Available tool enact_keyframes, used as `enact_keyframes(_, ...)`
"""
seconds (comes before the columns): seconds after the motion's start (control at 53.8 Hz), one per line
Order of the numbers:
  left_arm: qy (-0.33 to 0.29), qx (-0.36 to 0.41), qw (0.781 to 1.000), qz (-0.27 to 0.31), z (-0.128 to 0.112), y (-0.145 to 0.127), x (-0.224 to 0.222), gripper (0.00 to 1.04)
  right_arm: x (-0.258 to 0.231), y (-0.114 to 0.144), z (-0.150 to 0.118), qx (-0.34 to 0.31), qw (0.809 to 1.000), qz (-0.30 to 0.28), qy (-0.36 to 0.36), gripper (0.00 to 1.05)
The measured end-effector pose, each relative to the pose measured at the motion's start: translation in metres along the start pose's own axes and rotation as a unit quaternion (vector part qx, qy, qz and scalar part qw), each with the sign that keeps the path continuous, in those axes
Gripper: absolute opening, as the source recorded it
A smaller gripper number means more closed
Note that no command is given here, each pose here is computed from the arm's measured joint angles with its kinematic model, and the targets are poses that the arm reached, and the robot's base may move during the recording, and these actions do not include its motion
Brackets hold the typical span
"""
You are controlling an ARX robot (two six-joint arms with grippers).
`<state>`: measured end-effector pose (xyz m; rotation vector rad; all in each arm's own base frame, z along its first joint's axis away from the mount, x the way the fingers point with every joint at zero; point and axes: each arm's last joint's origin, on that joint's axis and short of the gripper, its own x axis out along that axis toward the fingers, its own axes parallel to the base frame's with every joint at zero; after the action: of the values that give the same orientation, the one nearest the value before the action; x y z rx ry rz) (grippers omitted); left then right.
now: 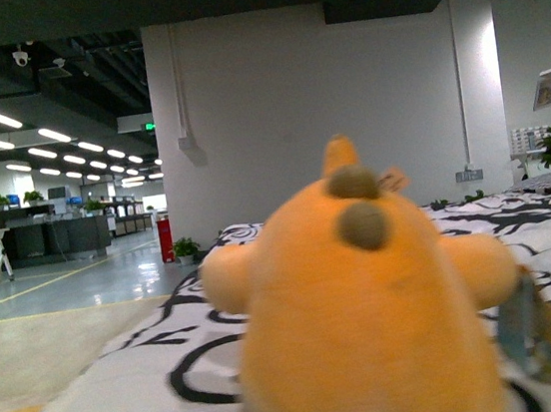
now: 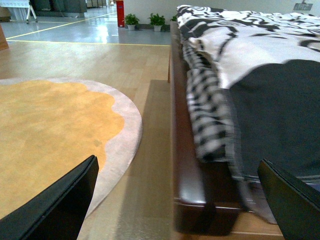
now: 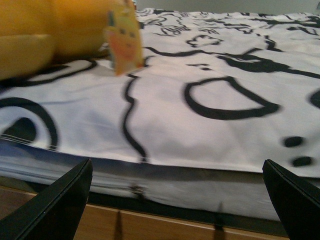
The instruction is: Put away toys
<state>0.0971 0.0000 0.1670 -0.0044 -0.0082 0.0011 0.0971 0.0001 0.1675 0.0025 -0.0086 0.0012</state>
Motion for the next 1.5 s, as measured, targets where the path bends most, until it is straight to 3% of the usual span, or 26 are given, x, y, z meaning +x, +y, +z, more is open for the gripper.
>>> enact_keyframes(0.631, 0.0, 0.0, 1.0, -0.001, 0.0, 0.0, 0.0, 0.99, 0.0, 0.0, 0.0, 0.0, 1.0, 0.001, 0.001, 1.04)
enact_keyframes(0.761, 0.0, 0.0, 1.0, -0.001, 0.0, 0.0, 0.0, 0.99, 0.002, -0.005, -0.004, 0.058, 0.994, 0.078, 0.047, 1.04)
enact_keyframes(0.836, 0.0, 0.0, 1.0, -0.001, 0.0, 0.0, 0.0, 0.99, 0.002, -0.011, -0.003, 0.08, 0.992, 0.083, 0.049, 1.04)
enact_keyframes(1.114, 0.0, 0.0, 1.0, -0.001, 0.0, 0.0, 0.0, 0.99, 0.002, -0.018, 0.022, 0.075, 0.996, 0.054, -0.008, 1.04)
enact_keyframes(1.504, 0.0, 0.0, 1.0, -0.001, 0.0, 0.0, 0.0, 0.99, 0.031, 0.003, 0.088, 0.053, 0.989, 0.097, -0.096, 1.04)
